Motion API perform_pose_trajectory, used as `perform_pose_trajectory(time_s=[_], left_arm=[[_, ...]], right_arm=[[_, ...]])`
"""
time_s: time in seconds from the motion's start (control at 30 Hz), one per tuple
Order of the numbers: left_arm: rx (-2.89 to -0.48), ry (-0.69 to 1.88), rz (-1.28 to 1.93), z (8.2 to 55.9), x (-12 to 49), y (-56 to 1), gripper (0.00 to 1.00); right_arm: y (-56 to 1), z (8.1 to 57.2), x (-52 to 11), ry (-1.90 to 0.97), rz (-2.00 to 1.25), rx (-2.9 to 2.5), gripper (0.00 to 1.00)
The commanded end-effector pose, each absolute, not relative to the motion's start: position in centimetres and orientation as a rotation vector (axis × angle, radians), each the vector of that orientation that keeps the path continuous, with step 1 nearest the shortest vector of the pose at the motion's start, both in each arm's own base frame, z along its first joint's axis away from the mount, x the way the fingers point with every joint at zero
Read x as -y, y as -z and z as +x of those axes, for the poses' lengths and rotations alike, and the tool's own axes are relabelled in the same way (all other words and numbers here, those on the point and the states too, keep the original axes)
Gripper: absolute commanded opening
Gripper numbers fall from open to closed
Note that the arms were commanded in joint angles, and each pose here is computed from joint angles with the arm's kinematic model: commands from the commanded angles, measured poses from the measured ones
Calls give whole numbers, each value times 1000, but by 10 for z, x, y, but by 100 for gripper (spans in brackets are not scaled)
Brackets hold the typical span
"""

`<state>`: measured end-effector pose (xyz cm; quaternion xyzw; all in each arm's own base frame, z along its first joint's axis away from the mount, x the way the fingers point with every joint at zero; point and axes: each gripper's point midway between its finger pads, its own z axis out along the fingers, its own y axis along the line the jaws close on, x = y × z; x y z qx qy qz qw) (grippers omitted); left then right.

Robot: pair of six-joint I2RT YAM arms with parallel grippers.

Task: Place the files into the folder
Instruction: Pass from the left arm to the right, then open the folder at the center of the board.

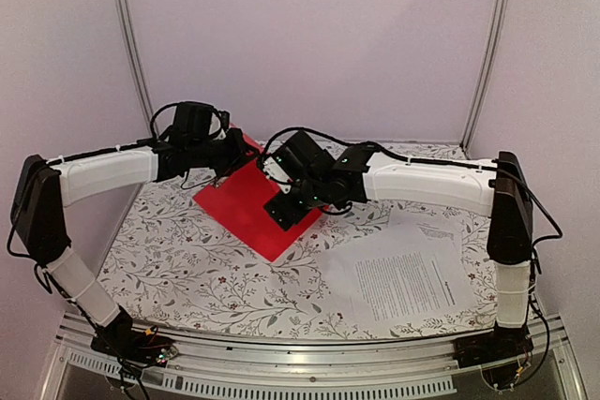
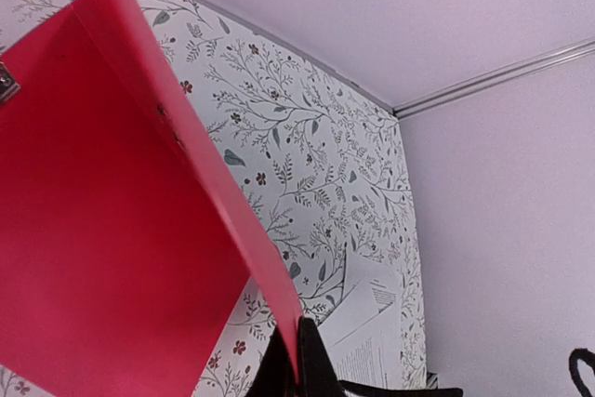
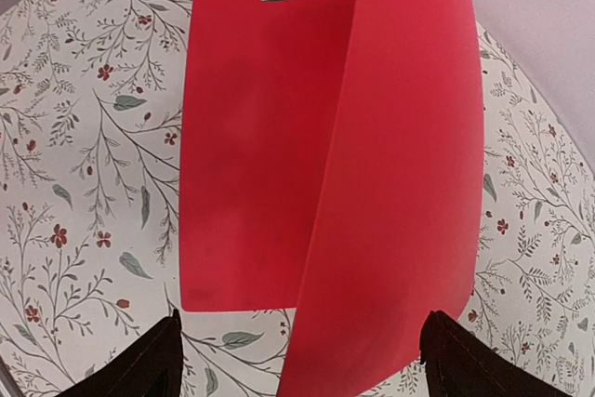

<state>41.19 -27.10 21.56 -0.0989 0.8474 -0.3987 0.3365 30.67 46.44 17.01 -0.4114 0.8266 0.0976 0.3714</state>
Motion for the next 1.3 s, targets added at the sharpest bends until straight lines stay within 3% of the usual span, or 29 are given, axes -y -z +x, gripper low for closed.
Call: perform_pose_trajectory(time_s=[0.0, 0.13, 0.27, 0.37, 0.43, 0.47, 0.67, 0.73, 0.97, 1.27], left_arm=[[-2158, 1084, -228, 400, 278, -239, 0], [-2162, 1083, -223, 397, 279, -238, 0], [-2163, 1086, -209, 397, 280, -237, 0], [-2159, 1081, -191, 397, 281, -238, 0], [-2146, 1066, -174, 399, 278, -241, 1], [-2135, 1058, -160, 401, 277, -243, 6], [-2088, 1077, -103, 402, 260, -269, 71], [-2093, 1009, -80, 395, 248, -273, 84], [-2112, 760, -51, 360, 202, -268, 97], [-2144, 609, -72, 332, 169, -236, 100]], right_arm=[[-162, 328, -448, 85, -1042, -2090, 88], [-166, 338, -441, 209, -1024, -2044, 73], [-182, 348, -434, 333, -1004, -1979, 43], [-193, 352, -431, 368, -991, -1953, 29], [-205, 352, -431, 356, -970, -1941, 6], [-211, 353, -430, 352, -953, -1937, 0], [-249, 360, -423, 189, -790, -2016, 0], [-253, 361, -416, 77, -716, -2083, 0], [-249, 360, -386, -282, -442, -2233, 0], [-211, 377, -337, -755, -11, -2323, 0]])
